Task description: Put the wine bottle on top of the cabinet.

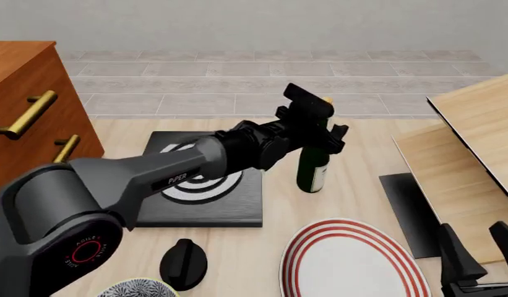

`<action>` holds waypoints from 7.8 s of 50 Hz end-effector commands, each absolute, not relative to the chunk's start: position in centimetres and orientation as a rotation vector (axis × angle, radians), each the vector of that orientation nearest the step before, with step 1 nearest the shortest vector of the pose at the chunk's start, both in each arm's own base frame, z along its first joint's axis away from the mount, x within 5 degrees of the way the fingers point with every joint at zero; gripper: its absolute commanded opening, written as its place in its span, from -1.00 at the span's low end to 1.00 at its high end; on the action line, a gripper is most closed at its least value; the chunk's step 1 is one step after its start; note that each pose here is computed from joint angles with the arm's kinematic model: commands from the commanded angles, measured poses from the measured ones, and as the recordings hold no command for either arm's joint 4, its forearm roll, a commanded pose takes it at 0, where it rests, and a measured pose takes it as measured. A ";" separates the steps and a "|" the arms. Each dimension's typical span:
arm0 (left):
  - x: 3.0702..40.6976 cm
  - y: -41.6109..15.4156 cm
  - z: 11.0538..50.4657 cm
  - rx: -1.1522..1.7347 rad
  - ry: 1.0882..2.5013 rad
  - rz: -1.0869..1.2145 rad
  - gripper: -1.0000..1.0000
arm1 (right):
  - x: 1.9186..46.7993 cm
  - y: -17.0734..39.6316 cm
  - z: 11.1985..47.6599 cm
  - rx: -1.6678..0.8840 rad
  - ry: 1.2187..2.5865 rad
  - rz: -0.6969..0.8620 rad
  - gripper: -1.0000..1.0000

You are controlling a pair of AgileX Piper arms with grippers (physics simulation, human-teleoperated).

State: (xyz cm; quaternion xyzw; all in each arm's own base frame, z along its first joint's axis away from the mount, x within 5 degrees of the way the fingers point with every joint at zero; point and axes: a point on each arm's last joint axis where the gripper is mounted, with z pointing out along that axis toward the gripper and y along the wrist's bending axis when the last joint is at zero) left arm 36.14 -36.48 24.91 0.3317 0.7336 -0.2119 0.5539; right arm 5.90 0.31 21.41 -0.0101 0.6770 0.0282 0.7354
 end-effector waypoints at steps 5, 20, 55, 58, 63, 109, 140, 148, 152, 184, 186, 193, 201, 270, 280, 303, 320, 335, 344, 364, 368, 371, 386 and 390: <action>36.7 -35.8 25.1 0.765 1.728 -0.492 1.00 | 5.9 0.3 21.4 -0.022 1.488 0.064 1.00; 36.2 -35.1 25.3 0.744 1.718 -0.503 -1.00 | 5.9 0.3 21.4 -0.024 1.488 0.064 1.00; 31.5 -28.7 27.4 0.653 1.481 -0.501 -1.00 | 6.0 0.3 21.4 -0.024 1.493 0.066 1.00; 31.0 -28.3 27.9 0.654 1.459 -0.496 -1.00 | 6.0 0.3 21.4 -0.024 1.492 0.065 1.00; 30.1 -27.7 27.9 0.654 1.419 -0.492 -1.00 | 6.0 0.3 21.4 -0.025 1.493 0.066 1.00; 21.7 -24.2 31.1 0.618 1.448 -0.693 -1.00 | 6.0 0.3 21.4 -0.026 1.495 0.065 1.00; 17.7 -24.1 38.1 0.746 1.388 -0.702 -1.00 | 6.0 0.4 21.4 -0.036 1.490 0.061 1.00; 17.5 -24.0 39.2 0.769 1.411 -0.695 -1.00 | 6.0 0.4 21.4 -0.038 1.489 0.060 1.00; 16.8 -25.1 39.8 0.789 1.439 -0.741 -1.00 | 5.9 0.4 21.4 -0.039 1.488 0.060 1.00; 16.9 -22.2 43.3 0.855 1.487 -0.598 -1.00 | 5.9 0.4 21.4 -0.058 1.482 0.052 1.00; 16.9 -22.2 43.1 0.861 1.493 -0.593 -1.00 | 5.9 0.4 21.4 -0.057 1.482 0.051 1.00; 17.1 -21.6 43.0 0.855 1.506 -0.573 -1.00 | 5.8 0.4 21.4 -0.056 1.481 0.051 1.00; 16.8 -19.7 44.6 0.820 1.490 -0.544 -1.00 | 5.9 0.4 21.4 -0.052 1.483 0.051 1.00; 16.0 -11.6 46.9 0.622 1.509 -0.367 -1.00 | 5.8 0.4 21.5 -0.060 1.476 0.050 1.00; 15.7 -10.6 45.9 0.600 1.528 -0.337 -1.00 | 5.8 0.4 21.5 -0.060 1.476 0.050 1.00; 14.7 -8.7 47.3 0.580 1.519 -0.263 -1.00 | 5.7 0.4 21.5 -0.061 1.473 0.048 1.00; 14.5 -7.3 49.1 0.507 1.539 -0.231 -1.00 | 5.7 0.4 21.5 -0.061 1.472 0.049 1.00; 14.5 -6.5 50.2 0.482 1.546 -0.184 -1.00 | 5.7 0.4 21.5 -0.062 1.475 0.048 1.00; 14.7 -5.6 52.2 0.421 1.553 -0.158 -1.00 | 5.8 0.4 21.5 -0.061 1.480 0.050 1.00; 15.9 -3.7 55.0 0.295 1.553 -0.062 -1.00 | 5.9 0.4 21.4 -0.064 1.484 0.046 1.00; 16.3 -3.3 55.2 0.268 1.556 -0.041 -1.00 | 5.9 0.4 21.4 -0.065 1.483 0.045 1.00; 17.0 -3.0 55.1 0.256 1.567 -0.017 -1.00 | 5.9 0.4 21.4 -0.066 1.483 0.045 1.00; 17.7 -0.7 57.0 0.132 1.548 0.068 -1.00 | 5.9 0.4 21.5 -0.067 1.482 0.044 1.00; 18.0 -0.1 57.4 0.104 1.546 0.097 -1.00 | 5.9 0.4 21.4 -0.067 1.482 0.045 1.00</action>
